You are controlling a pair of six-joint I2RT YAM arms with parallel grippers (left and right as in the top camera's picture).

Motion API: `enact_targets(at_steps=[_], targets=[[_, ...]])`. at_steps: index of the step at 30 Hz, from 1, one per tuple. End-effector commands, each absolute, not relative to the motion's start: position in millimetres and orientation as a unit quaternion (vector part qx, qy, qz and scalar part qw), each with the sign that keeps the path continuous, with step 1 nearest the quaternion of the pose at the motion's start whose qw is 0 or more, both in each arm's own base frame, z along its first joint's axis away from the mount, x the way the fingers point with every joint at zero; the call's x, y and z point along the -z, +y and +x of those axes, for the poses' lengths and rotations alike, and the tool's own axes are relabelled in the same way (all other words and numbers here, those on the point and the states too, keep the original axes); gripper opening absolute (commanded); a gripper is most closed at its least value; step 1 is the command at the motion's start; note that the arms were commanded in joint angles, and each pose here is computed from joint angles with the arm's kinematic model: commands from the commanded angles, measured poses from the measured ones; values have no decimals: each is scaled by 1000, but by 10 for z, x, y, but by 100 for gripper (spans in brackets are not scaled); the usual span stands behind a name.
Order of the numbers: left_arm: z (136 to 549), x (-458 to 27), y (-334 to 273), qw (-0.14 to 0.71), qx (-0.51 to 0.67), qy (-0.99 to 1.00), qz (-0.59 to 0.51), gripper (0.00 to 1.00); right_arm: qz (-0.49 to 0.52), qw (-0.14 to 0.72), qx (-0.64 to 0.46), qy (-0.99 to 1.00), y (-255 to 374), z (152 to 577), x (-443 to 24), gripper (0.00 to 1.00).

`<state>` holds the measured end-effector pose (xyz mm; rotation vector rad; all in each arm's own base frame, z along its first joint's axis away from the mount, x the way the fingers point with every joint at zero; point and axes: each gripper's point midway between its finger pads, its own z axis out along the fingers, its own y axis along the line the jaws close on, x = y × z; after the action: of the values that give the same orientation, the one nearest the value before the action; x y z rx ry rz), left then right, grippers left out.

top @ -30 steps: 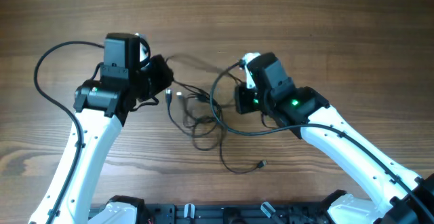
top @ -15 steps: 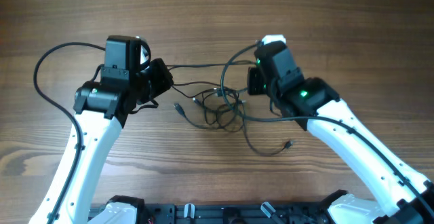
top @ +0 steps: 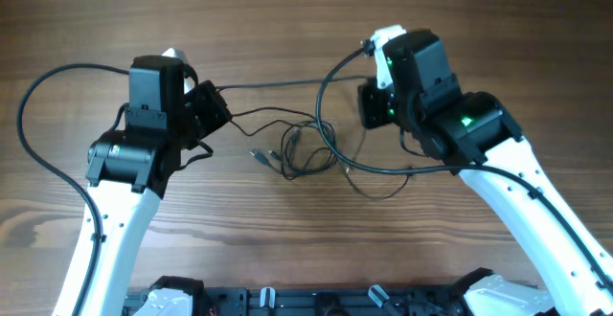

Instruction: Untangle cables

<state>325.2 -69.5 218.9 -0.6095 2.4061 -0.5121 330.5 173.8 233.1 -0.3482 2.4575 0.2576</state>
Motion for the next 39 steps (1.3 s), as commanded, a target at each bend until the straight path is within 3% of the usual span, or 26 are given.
enact_targets(at_steps=[1,6,7,9,12,15,19,21,22,24,26,28,30,32,35,39], targets=[[3309,-2205,-299,333,127,892,-280,4,-28,368,72,926,946,3545,-2486,9],[3535,-2660,-395,422,172,858,-236,4,32,422,131,896,706,3687,-2709,9],[3569,-2792,-397,444,181,846,-233,4,36,424,120,897,738,3697,-2710,12],[3620,-3089,-382,493,197,816,-227,4,16,417,76,906,903,3705,-2665,27],[3634,-3291,-350,524,208,794,-226,5,-7,400,26,916,1090,3669,-2596,29],[3615,-3243,-356,516,206,800,-227,10,-24,387,-16,922,1243,3634,-2561,29],[3508,-2975,-346,469,188,830,-235,21,-25,384,-17,923,1246,3622,-2548,12],[3431,-2846,-363,443,183,845,-236,20,-24,386,-19,922,1252,3632,-2559,12],[3403,-2806,-388,432,186,851,-234,17,-24,387,-20,921,1259,3636,-2563,16],[3339,-2729,-517,404,210,863,-219,15,-30,385,-35,922,1315,3629,-2562,35],[3311,-2679,-568,389,217,869,-214,15,-40,379,-57,923,1398,3608,-2555,45],[3309,-2632,-568,381,214,873,-216,15,-50,371,-78,924,1474,3580,-2544,48],[3331,-2593,-580,375,214,876,-216,4,-56,366,-91,925,1524,3561,-2538,49],[3362,-2618,-648,375,232,874,-206,4,-57,363,-95,925,1541,3557,-2530,50],[3414,-2884,-938,394,309,854,-140,4,-62,359,-105,925,1580,3545,-2520,52],[3402,-3475,-1337,437,427,791,-33,4,-109,342,-155,921,1801,3479,-2503,64]])
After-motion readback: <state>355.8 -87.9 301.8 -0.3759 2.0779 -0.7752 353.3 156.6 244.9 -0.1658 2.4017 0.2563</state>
